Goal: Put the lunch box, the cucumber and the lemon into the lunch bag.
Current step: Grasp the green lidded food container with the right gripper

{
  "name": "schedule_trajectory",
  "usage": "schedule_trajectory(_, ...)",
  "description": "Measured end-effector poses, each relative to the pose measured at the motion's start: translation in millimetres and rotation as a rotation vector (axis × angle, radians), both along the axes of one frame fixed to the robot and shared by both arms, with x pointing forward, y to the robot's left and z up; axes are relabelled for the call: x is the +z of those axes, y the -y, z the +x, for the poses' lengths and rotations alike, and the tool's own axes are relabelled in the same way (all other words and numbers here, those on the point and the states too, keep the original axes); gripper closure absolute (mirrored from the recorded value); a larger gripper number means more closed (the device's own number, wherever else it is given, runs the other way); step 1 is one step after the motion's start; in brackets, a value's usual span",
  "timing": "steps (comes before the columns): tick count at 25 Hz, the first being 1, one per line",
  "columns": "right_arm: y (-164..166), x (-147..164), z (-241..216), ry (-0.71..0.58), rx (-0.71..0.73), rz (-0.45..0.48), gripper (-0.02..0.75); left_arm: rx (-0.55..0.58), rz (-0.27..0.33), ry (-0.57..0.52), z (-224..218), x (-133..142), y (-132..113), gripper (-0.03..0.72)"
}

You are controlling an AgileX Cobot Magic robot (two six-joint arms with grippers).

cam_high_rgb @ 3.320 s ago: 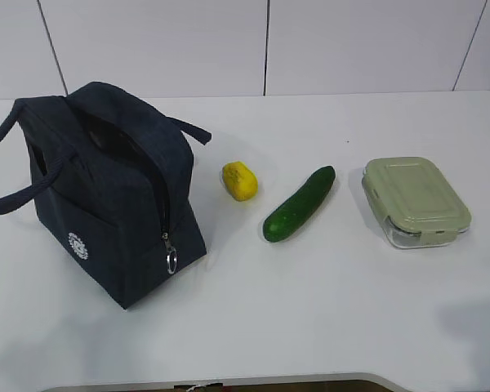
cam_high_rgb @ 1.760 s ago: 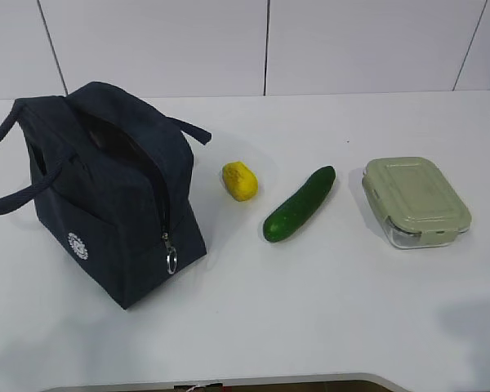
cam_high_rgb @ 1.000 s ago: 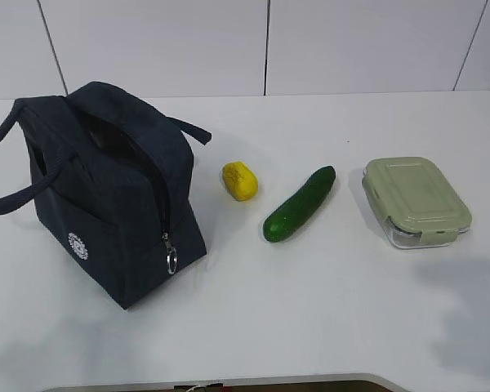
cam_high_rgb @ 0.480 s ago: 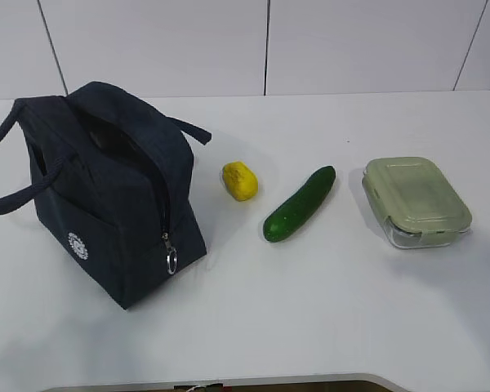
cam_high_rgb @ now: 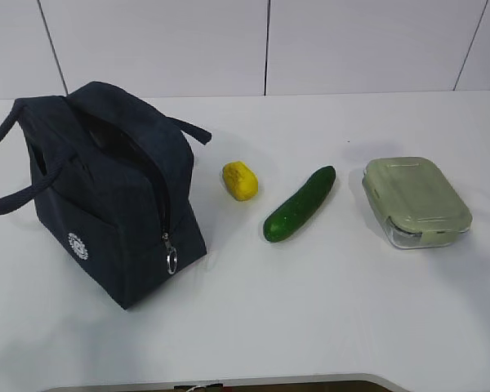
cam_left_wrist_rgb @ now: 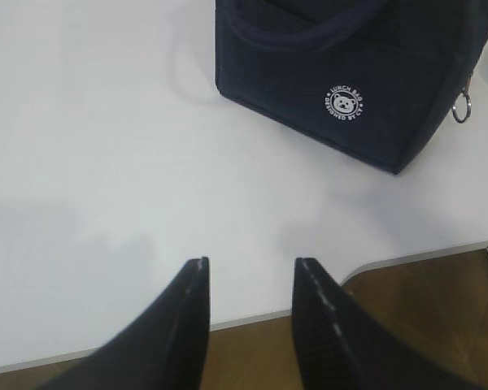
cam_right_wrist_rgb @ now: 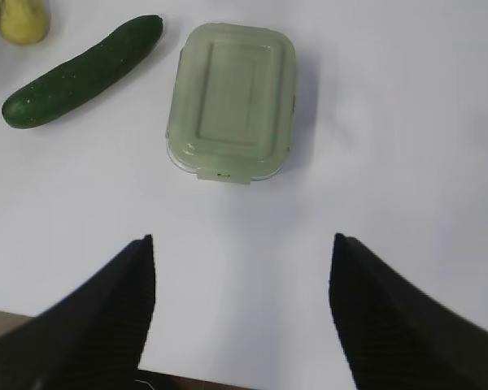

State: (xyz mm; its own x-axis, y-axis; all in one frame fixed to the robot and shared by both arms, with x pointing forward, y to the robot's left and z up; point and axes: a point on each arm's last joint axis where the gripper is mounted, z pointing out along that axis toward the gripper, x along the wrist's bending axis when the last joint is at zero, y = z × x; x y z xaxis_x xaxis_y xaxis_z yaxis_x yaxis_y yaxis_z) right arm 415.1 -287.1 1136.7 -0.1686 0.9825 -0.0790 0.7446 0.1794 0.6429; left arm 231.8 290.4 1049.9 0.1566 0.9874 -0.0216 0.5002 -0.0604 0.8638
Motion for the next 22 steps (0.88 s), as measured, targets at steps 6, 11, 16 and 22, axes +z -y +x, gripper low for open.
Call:
schedule_trajectory(6, -3.7, 4.4, 37.0, 0.003, 0.02, 0.004, 0.204, 0.0, 0.0, 0.0, 0.0, 0.0, 0.0, 0.446)
schedule_trajectory(11, -5.9, 1.7, 64.5, -0.01, 0.036, -0.001, 0.203, 0.0, 0.0, 0.0, 0.0, 0.0, 0.0, 0.446)
schedule_trajectory(16, -7.0, -6.6, 86.9, -0.042, 0.058, 0.026, 0.203, 0.0, 0.0, 0.0, 0.0, 0.0, 0.0, 0.446)
schedule_trajectory(22, 9.1, -27.6, 113.5, -0.09, 0.086, 0.185, 0.203, 0.0, 0.0, 0.0, 0.0, 0.0, 0.0, 0.446)
